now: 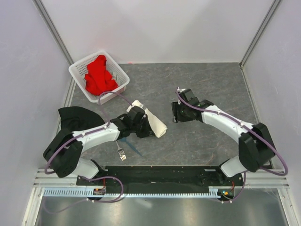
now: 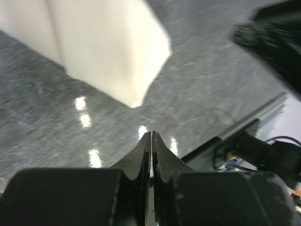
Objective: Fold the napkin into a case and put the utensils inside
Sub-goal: Rotate the smaller rectangle-folded napkin at the center of the board.
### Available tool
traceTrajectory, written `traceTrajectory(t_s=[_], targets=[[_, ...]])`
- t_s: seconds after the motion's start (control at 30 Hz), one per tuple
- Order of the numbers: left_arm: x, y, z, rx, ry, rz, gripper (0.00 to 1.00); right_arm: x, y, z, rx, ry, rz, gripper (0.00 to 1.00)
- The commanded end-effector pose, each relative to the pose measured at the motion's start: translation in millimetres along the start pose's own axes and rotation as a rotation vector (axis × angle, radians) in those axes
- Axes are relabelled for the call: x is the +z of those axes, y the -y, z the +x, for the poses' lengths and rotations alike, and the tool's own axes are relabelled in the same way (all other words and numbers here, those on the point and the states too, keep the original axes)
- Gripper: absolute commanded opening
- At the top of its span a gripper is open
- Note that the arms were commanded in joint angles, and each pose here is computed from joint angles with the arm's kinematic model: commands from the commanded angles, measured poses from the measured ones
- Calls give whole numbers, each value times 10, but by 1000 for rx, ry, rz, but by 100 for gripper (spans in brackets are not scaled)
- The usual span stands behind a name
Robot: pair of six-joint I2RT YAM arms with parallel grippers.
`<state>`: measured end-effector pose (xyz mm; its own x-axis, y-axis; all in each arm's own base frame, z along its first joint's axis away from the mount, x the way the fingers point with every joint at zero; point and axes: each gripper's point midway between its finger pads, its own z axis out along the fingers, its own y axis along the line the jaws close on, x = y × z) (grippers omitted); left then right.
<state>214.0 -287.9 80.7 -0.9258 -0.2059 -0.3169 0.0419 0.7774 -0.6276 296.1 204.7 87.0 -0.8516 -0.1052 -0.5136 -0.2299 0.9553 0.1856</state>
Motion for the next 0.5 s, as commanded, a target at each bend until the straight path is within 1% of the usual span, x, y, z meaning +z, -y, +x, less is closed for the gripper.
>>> traceTrajectory(t_s=[0.0,0.17,0.23,0.33,0.37,0.4,0.43,0.47], targets=[[129,-285,179,55,-46,-153,6,-328,32,-119,56,102,-5,60],[322,-328,256,59,-85,-200,5,-541,30,-142,72,147,-18,60],[386,-288,237,63,-92,-193,5,-595,21,-135,81,156,-28,61],[548,-203,107,103,-71,-190,5,-613,10,-97,90,154,-41,61],[591,-63,-17,117,-48,-168,5,-597,15,-74,91,148,-40,61],[699,-118,-19,137,-60,-192,5,-594,12,-66,91,145,-43,61],[742,-90,-76,143,-52,-195,5,-583,10,-58,89,141,-44,61],[790,15,-206,144,-32,-179,5,-574,9,-38,89,136,-44,61]])
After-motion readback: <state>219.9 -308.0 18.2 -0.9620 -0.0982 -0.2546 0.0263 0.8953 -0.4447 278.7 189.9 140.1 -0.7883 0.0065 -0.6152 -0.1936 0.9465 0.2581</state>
